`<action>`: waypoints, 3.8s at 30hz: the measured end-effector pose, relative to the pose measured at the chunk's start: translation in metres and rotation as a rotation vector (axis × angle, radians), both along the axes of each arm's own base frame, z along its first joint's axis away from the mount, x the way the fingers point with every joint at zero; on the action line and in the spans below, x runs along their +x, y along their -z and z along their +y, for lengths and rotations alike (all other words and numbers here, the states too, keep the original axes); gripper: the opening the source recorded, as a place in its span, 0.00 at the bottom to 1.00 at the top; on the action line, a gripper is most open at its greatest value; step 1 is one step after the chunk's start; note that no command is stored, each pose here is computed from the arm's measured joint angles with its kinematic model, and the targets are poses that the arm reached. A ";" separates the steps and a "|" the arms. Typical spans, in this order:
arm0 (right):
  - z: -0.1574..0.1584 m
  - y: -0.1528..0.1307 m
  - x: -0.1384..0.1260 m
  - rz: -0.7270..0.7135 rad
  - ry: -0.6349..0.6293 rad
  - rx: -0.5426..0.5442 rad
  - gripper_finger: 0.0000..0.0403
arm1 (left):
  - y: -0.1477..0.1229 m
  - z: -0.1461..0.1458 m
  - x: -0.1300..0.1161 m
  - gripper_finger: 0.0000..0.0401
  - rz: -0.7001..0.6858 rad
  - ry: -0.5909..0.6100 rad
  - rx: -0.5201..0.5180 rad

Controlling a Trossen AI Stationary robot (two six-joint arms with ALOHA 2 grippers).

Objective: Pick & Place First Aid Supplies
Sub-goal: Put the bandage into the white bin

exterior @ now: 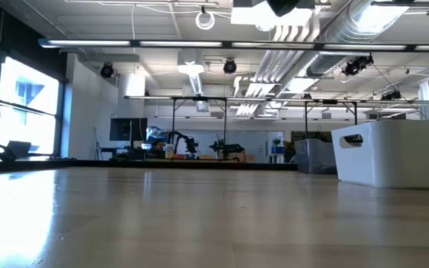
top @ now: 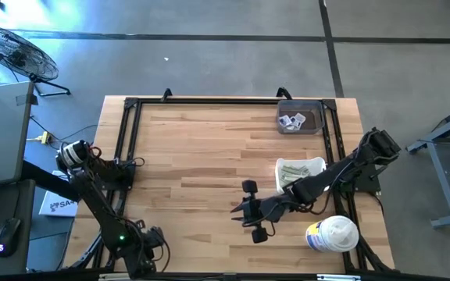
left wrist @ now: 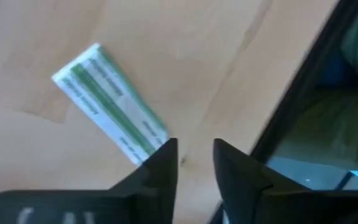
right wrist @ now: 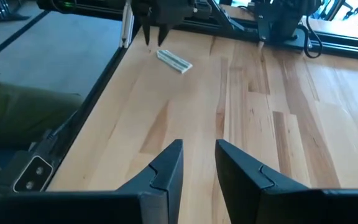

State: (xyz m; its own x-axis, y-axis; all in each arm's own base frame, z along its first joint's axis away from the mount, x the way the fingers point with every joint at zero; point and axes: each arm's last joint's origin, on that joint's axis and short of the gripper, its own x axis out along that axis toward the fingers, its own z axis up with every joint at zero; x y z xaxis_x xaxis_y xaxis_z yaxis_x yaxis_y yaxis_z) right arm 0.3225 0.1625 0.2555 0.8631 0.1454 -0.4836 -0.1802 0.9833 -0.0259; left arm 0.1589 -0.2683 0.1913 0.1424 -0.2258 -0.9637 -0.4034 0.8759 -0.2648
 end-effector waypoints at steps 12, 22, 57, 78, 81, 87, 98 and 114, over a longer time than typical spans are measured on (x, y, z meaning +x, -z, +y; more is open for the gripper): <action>0.000 0.000 0.000 -0.001 0.004 -0.002 0.22 | 0.031 -0.002 -0.002 0.32 0.016 0.028 0.016; -0.005 0.000 0.003 0.000 0.016 0.000 0.22 | 0.047 -0.005 -0.002 0.32 0.127 0.028 0.045; -0.008 0.000 0.004 0.004 0.025 0.001 0.22 | 0.044 -0.013 0.003 0.02 0.179 0.049 0.112; 0.019 0.024 0.037 -0.263 -0.254 0.014 0.22 | -0.026 -0.029 0.042 0.00 -0.294 0.261 0.273; 0.032 0.034 0.047 -0.304 -0.322 -0.042 0.26 | -0.029 -0.024 0.055 0.00 -0.301 0.278 0.256; 0.053 0.048 0.071 -0.243 -0.368 -0.147 0.39 | -0.031 -0.008 0.085 0.00 -0.349 0.366 0.256; 0.047 0.074 0.075 -0.124 -0.268 -0.294 0.46 | -0.034 0.016 0.120 0.00 -0.440 0.421 0.301; 0.040 0.085 0.071 0.002 -0.173 -0.415 0.23 | -0.039 0.025 0.139 0.00 -0.524 0.415 0.283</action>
